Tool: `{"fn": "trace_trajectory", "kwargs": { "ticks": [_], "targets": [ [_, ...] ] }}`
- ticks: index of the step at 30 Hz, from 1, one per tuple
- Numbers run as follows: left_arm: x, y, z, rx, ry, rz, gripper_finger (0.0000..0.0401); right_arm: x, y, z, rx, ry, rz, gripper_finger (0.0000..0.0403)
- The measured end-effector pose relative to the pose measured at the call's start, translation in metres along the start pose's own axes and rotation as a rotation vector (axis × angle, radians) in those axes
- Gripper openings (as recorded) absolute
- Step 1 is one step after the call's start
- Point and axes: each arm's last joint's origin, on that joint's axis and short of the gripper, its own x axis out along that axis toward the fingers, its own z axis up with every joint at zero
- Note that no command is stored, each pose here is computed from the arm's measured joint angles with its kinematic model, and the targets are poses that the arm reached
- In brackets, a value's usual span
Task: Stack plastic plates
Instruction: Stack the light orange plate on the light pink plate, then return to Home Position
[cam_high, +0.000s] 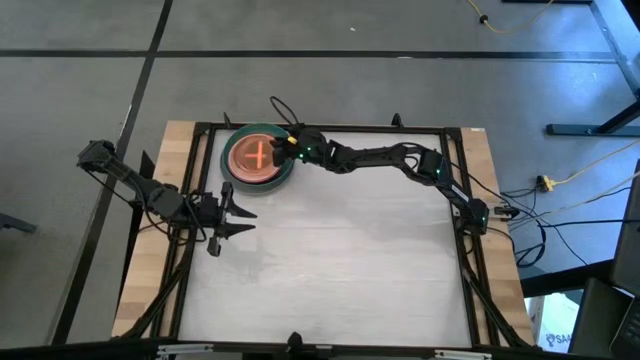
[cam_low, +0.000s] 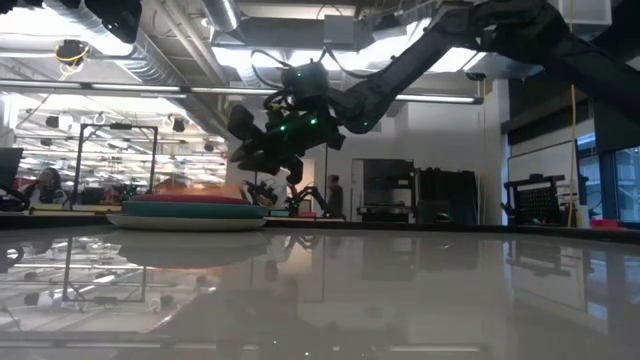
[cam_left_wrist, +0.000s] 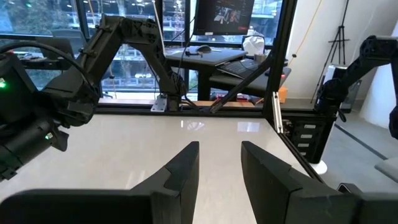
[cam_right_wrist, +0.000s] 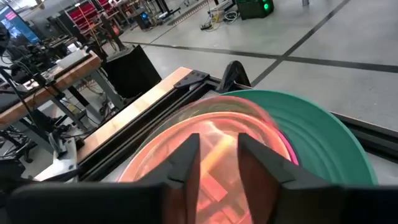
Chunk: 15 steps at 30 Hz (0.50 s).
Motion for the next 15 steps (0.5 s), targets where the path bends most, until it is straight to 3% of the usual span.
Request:
{"fn": "trace_trajectory", "kwargs": {
  "ticks": [6,15],
  "targets": [
    [0.000,0.000,0.000,0.001,0.000,0.000,0.0112,-0.002,0.003,0.005,-0.069,0.008,0.037,0.0133],
    [0.000,0.000,-0.001,0.008,0.010,0.002,0.0112,-0.031,0.029,0.050,-0.268,0.081,0.194,0.0126]
  ]
}}
